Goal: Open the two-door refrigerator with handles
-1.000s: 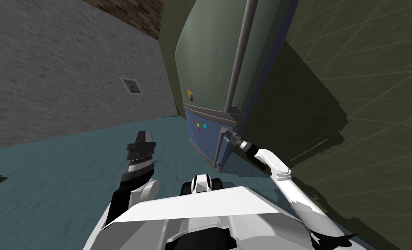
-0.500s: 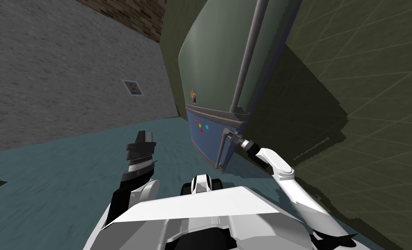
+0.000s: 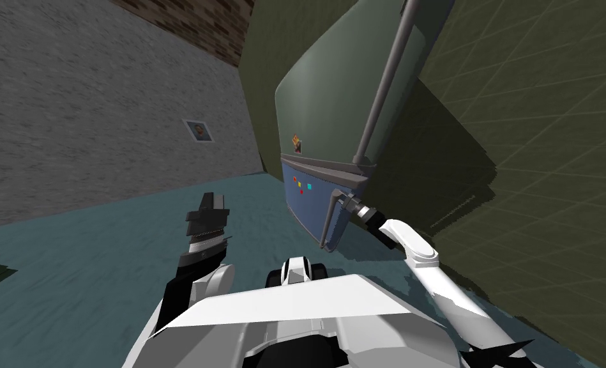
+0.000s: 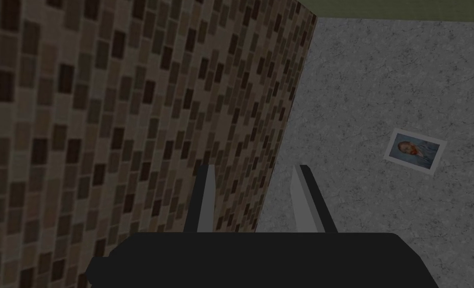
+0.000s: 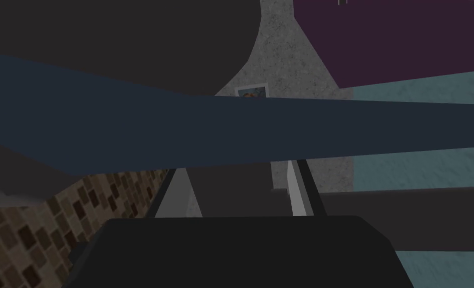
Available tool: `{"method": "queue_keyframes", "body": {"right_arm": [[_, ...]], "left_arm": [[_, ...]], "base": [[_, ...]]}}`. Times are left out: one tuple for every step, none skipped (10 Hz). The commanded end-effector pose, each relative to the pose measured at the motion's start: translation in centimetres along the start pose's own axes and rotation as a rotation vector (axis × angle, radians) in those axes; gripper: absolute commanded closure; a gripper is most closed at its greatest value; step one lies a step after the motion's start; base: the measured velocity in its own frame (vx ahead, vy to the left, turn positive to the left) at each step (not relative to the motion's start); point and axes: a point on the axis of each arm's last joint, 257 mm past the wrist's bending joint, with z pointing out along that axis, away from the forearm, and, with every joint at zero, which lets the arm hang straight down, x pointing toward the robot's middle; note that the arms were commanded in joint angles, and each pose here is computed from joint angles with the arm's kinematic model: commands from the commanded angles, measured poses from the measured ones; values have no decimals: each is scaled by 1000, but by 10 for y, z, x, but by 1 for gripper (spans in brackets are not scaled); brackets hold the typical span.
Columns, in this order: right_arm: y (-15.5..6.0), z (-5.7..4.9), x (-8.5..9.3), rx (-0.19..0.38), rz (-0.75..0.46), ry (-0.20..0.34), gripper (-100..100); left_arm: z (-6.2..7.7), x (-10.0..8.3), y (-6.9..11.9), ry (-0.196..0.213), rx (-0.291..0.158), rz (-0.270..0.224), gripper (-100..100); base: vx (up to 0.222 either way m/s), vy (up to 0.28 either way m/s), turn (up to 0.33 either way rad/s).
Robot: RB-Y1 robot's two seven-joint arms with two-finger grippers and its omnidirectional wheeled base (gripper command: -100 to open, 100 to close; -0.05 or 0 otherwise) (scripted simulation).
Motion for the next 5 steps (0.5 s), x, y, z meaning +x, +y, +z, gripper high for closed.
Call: {"method": "queue_keyframes", "body": {"right_arm": [[-2, -6, 16, 8, 1, 49, 100], [-4, -10, 27, 13, -2, 83, 100], [-4, -10, 27, 13, -2, 83, 100], [-6, -15, 38, 18, -5, 116, 100], [-9, -20, 48, 23, -8, 150, 100]], "left_arm": [[0, 0, 0, 0, 0, 0, 0], [0, 0, 0, 0, 0, 0, 0], [0, 0, 0, 0, 0, 0, 0], [0, 0, 0, 0, 0, 0, 0], [0, 0, 0, 0, 0, 0, 0]], "base": [[-95, 318, -35], [-181, 294, 16], [-104, 269, 8], [-38, 330, -39], [-61, 362, -62]]}}
